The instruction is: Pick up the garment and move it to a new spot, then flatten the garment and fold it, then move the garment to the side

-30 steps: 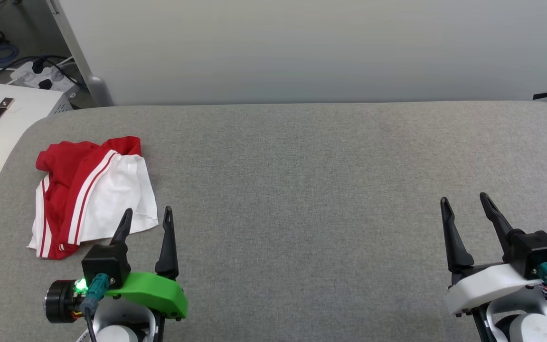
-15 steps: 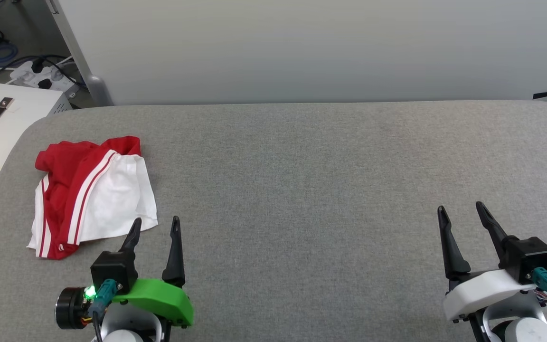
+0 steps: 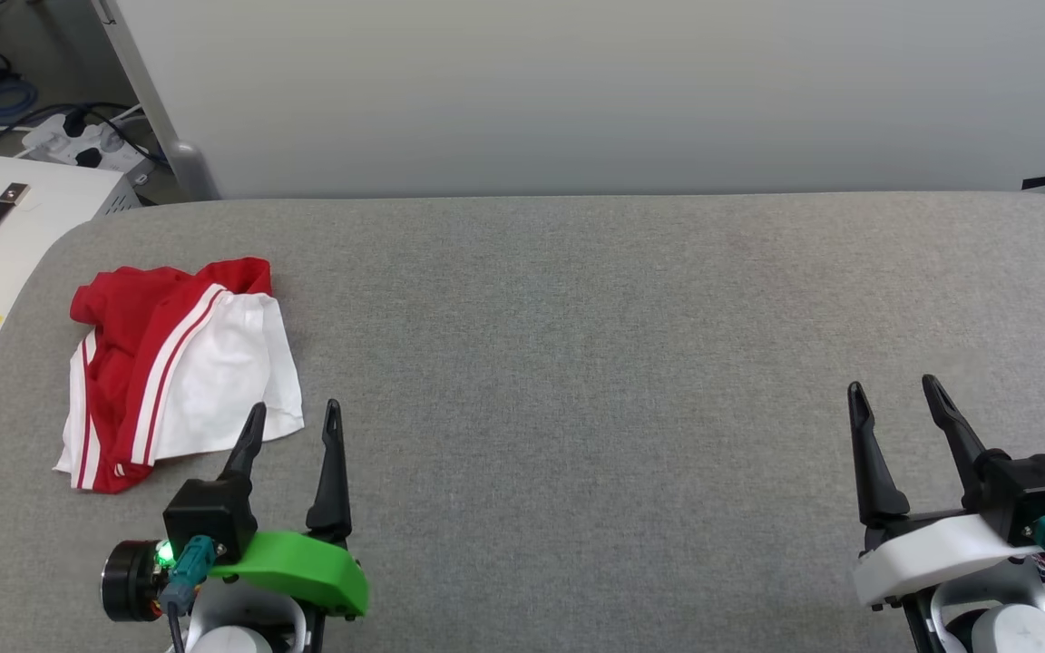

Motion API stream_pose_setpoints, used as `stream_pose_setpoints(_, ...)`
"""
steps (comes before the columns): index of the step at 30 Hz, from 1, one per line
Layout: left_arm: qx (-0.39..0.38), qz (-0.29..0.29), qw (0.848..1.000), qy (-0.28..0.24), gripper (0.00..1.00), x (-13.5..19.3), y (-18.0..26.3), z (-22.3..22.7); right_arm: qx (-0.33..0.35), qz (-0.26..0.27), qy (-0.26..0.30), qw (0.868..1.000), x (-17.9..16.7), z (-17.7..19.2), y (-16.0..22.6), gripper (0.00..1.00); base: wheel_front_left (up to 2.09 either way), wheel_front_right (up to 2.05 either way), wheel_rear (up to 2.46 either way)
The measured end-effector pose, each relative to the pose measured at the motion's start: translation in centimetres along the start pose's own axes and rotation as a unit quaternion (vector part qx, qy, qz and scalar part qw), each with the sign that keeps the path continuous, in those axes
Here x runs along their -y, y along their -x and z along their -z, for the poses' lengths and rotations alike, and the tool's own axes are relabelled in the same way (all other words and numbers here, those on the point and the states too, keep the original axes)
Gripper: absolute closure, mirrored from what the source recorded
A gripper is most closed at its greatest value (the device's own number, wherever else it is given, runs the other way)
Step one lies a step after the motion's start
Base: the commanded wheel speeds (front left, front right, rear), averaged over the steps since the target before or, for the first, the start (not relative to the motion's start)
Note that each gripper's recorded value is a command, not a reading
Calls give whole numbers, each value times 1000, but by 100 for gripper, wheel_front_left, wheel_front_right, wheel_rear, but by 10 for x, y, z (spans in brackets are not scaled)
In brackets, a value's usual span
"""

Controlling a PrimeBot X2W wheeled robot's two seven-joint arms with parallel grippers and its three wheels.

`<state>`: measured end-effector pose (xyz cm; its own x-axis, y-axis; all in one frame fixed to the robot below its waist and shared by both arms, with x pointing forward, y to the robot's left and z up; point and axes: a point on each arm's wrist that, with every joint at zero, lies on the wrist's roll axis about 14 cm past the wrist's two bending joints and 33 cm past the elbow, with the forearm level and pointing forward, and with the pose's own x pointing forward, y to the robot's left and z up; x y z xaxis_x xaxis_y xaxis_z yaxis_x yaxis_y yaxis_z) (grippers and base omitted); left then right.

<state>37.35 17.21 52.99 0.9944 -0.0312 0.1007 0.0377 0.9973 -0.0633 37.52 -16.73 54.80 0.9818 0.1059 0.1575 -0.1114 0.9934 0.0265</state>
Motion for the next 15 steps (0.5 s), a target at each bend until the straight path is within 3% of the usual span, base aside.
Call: stream_pose_setpoints(15, -22, 1, 1000, 17, 0, 1, 4, 19, -8, 2, -10, 1000, 0, 11, 2, 0, 0, 0, 0)
